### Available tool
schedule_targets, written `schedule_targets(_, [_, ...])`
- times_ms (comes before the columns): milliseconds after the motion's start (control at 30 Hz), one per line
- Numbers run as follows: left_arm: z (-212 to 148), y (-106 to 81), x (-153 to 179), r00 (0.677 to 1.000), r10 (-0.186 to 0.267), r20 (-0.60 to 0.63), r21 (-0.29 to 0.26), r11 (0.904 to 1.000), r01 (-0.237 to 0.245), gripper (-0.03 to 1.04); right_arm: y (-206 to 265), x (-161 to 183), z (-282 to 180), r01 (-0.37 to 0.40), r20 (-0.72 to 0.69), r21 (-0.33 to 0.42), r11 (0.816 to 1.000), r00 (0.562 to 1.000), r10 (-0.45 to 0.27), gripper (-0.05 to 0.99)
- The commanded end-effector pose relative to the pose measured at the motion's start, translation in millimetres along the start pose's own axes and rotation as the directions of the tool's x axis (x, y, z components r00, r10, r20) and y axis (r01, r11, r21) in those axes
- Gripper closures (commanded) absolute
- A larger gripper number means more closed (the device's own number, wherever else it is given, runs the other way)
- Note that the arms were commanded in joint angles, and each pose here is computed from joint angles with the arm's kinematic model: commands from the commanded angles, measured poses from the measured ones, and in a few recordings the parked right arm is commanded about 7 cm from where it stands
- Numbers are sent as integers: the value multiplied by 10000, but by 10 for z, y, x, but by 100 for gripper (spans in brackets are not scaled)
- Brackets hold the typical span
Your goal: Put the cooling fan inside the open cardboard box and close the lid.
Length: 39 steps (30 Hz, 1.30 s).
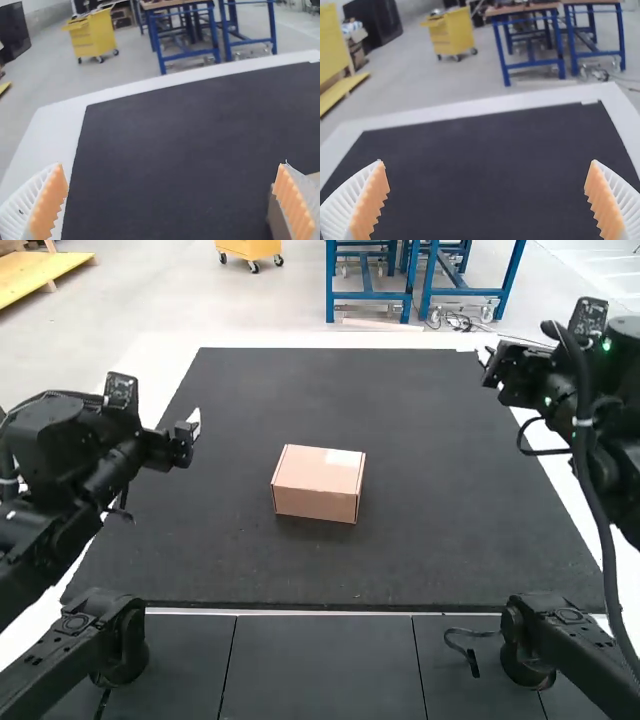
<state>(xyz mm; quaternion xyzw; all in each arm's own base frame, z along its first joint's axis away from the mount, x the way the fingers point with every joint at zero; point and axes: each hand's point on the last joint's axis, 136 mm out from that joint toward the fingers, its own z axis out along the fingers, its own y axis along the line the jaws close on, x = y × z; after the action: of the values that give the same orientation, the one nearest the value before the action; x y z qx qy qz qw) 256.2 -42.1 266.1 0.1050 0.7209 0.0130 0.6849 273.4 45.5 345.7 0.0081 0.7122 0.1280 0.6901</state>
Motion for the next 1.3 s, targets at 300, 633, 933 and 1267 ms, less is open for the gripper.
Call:
schedule_targets(300, [-320, 141, -140, 9828, 137, 1842, -807, 9967, 13, 4, -131, 517, -286, 103, 596, 31, 9999, 9982, -105, 3])
schedule_targets(633, [-380, 168, -380, 9411, 589, 3329, -1151, 9931, -214, 4, -144, 448, -475, 871, 2374, 64, 9962, 9676, -861, 3])
schedule_targets(933, [-286, 104, 64, 9381, 1108, 3281, -1383, 9880, -683, 4, -200, 540, -503, 986, 3168, 214, 9949, 9432, -1003, 3])
schedule_targets(1267, [-126, -89, 545, 9774, 4, 2115, -91, 10000, 16, 4, -320, 1033, -385, 1441, 2225, 409, 9887, 9634, -1496, 3])
